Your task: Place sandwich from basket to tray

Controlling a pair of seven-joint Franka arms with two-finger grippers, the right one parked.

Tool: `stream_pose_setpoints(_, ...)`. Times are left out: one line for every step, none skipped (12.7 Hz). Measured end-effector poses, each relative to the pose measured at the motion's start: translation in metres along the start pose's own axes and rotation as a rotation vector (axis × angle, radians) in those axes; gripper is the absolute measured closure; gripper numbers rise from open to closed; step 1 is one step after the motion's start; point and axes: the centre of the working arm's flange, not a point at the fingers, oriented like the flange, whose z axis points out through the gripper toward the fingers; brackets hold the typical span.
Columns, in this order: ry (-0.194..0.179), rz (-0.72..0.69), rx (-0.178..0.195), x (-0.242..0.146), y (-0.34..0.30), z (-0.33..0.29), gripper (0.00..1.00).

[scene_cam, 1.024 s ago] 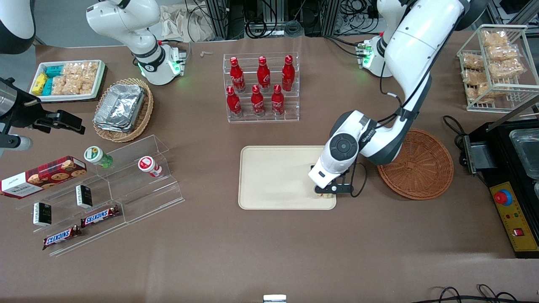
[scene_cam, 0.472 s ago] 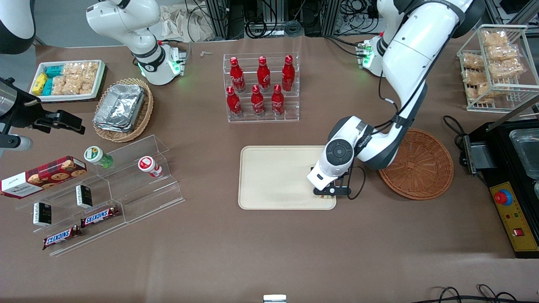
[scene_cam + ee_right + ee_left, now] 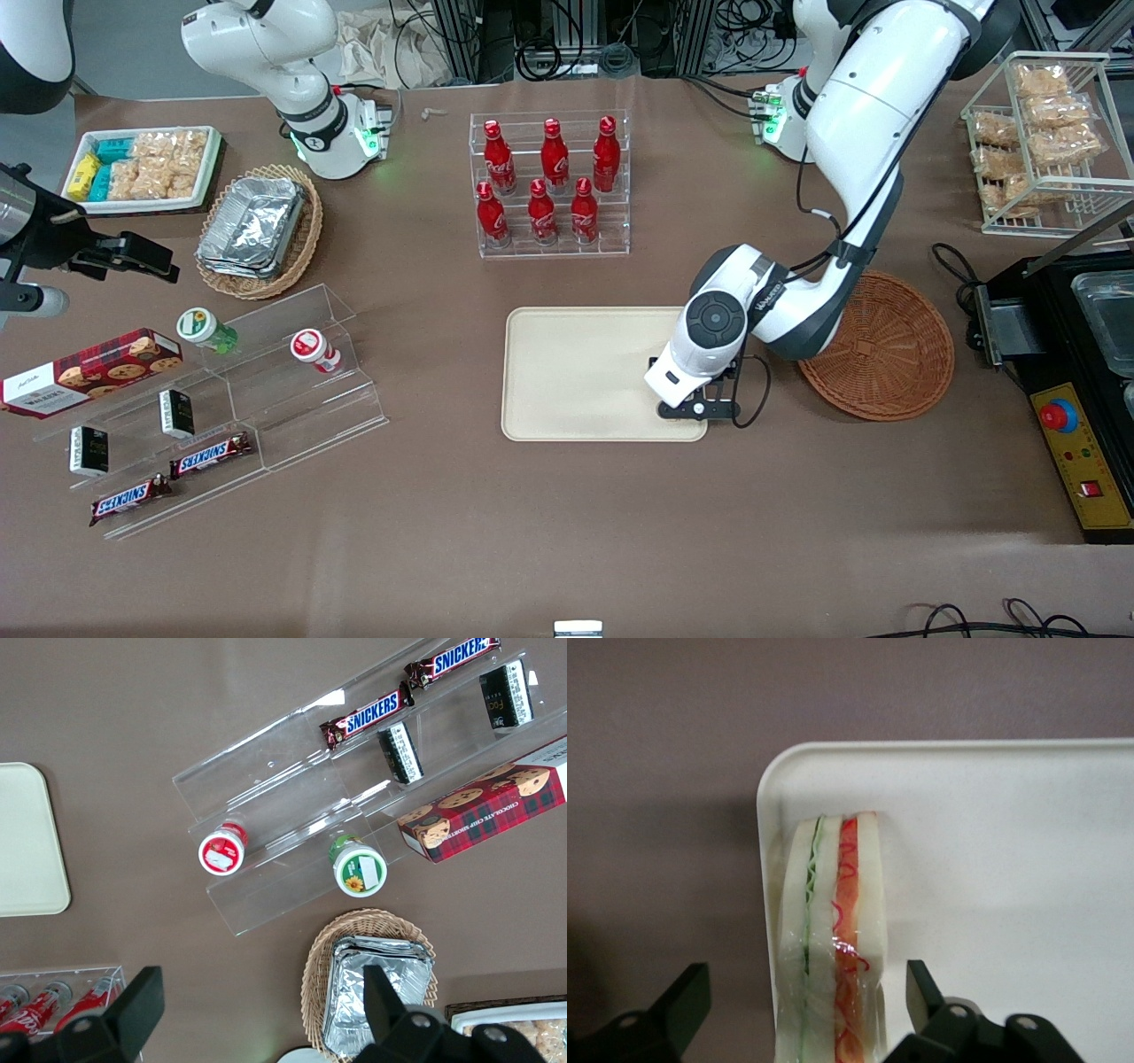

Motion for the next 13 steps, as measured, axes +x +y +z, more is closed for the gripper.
stream_pose_setpoints(0.002, -0.002, 0.004, 0.001, -0.001, -0.007, 0.00)
stream_pose_setpoints(0.011, -0.005, 0.006, 0.002, -0.002, -0.018, 0.00)
stream_pose_setpoints(0.021, -0.008, 0.012, 0.002, -0.004, -0.034, 0.00)
stream_pose_setpoints(0.032, -0.015, 0.022, 0.002, -0.009, -0.054, 0.00)
stream_pose_setpoints(0.044, -0.031, 0.029, 0.002, -0.019, -0.077, 0.00)
stream_pose_setpoints(0.056, -0.046, 0.019, 0.004, -0.034, -0.105, 0.00)
stream_pose_setpoints(0.059, -0.051, 0.001, 0.004, -0.048, -0.129, 0.00)
stream_pose_setpoints(0.062, -0.056, -0.011, 0.003, -0.064, -0.152, 0.00)
stream_pose_setpoints(0.067, -0.064, -0.017, 0.003, -0.080, -0.171, 0.00)
stream_pose_setpoints(0.072, -0.078, -0.025, 0.001, -0.094, -0.190, 0.00)
stream_pose_setpoints(0.071, -0.090, -0.032, -0.004, -0.104, -0.207, 0.00)
stream_pose_setpoints(0.067, -0.092, -0.036, -0.010, -0.114, -0.224, 0.00)
stream_pose_setpoints(0.067, -0.091, -0.045, -0.018, -0.126, -0.244, 0.00)
